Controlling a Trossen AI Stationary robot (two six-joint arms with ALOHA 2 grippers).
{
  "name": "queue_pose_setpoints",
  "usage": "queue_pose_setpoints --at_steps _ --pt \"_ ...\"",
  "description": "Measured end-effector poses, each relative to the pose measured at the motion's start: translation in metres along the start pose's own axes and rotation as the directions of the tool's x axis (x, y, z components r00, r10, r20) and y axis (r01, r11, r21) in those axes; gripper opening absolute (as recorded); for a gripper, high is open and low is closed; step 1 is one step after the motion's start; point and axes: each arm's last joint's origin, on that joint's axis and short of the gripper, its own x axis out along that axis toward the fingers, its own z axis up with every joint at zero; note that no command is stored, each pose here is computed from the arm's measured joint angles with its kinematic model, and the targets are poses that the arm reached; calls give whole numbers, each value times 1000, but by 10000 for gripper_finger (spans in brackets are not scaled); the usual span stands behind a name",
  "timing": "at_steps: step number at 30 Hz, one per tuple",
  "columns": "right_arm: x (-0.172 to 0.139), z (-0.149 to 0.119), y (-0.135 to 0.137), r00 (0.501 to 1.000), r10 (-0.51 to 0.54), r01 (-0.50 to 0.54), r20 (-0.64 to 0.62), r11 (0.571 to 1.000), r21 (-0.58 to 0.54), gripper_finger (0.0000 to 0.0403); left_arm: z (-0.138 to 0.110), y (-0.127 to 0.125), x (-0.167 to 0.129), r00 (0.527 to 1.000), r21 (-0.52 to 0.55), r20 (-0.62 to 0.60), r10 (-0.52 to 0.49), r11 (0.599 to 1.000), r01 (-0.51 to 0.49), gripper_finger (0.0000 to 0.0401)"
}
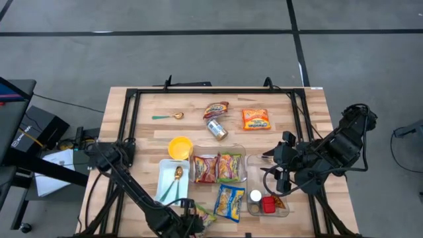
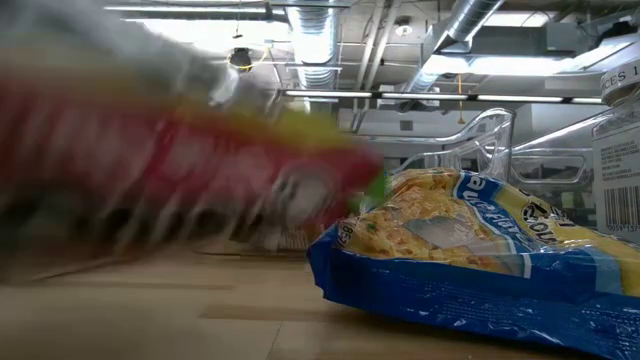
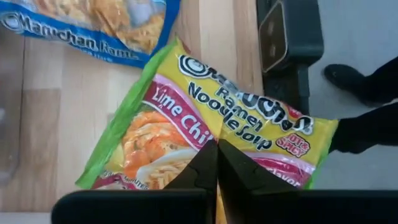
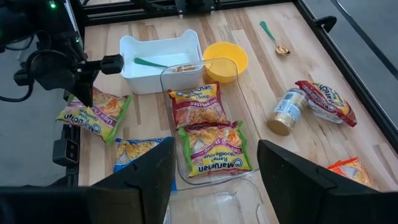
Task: Pick & Place Food Item
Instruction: Put the green noodle pack into the left transparent bin
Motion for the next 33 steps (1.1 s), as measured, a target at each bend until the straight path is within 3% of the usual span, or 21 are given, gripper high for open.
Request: queue_pose_setpoints --at_steps 14,22,33 --pt "0 0 0 1000 -3 3 -1 1000 -17 220 30 26 -46 980 -125 185 70 991 -47 0" --pt "0 0 -1 1000 -5 5 -4 1000 -25 220 62 72 -65 949 -262 269 162 961 -90 0" --pt "0 0 -1 1000 -5 5 -4 1000 -13 220 84 140 -52 931 -371 176 321 897 -239 0"
